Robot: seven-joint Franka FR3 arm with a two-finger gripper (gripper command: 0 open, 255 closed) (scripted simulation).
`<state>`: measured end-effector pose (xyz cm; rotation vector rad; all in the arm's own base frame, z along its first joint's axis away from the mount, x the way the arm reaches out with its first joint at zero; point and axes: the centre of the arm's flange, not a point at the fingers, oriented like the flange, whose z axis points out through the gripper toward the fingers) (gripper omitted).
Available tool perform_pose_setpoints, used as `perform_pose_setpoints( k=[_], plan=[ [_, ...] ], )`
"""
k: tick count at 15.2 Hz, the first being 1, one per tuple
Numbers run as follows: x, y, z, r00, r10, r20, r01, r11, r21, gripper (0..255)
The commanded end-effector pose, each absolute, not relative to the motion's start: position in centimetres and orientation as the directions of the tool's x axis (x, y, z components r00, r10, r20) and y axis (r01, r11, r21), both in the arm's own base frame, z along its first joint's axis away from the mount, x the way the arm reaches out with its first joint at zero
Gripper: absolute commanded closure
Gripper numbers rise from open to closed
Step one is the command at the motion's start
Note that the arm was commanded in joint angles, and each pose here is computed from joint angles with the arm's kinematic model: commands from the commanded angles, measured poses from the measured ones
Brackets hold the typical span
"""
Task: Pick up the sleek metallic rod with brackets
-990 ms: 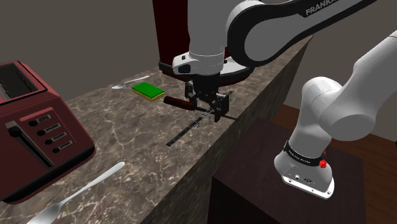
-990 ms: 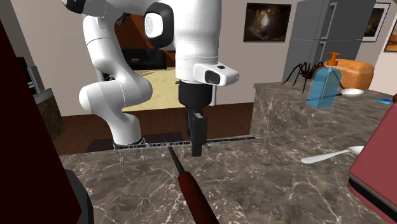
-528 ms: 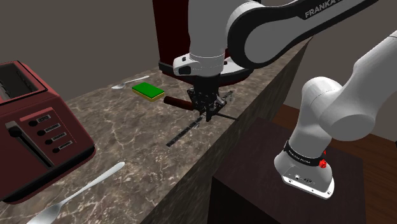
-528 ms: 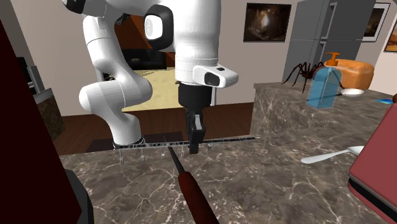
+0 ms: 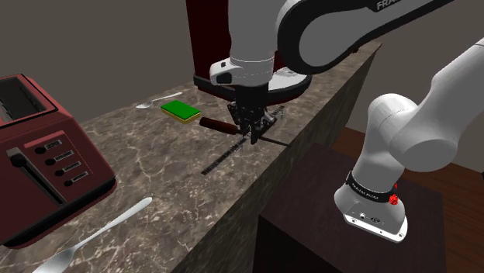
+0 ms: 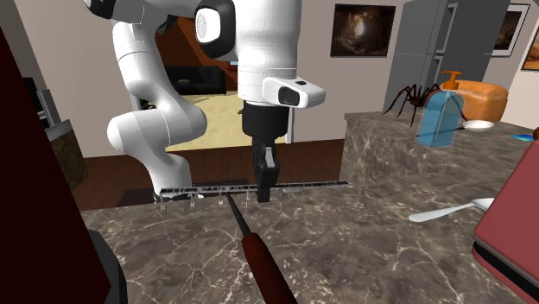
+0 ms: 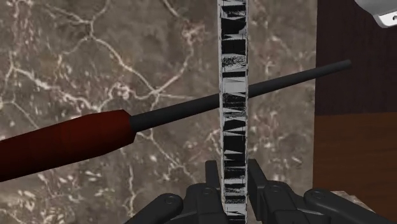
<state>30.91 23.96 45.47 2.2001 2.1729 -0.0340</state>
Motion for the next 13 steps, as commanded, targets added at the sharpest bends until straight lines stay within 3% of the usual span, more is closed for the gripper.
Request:
perform_pose_setpoints(
  k=[1,13],
  plan=[
    [30.8,23.9,46.5,0.013,0.999,-0.050,1.000,-0.012,0.019,255],
    [30.8,23.9,51.9,0.013,0.999,-0.050,1.000,-0.012,0.019,255]
  ],
)
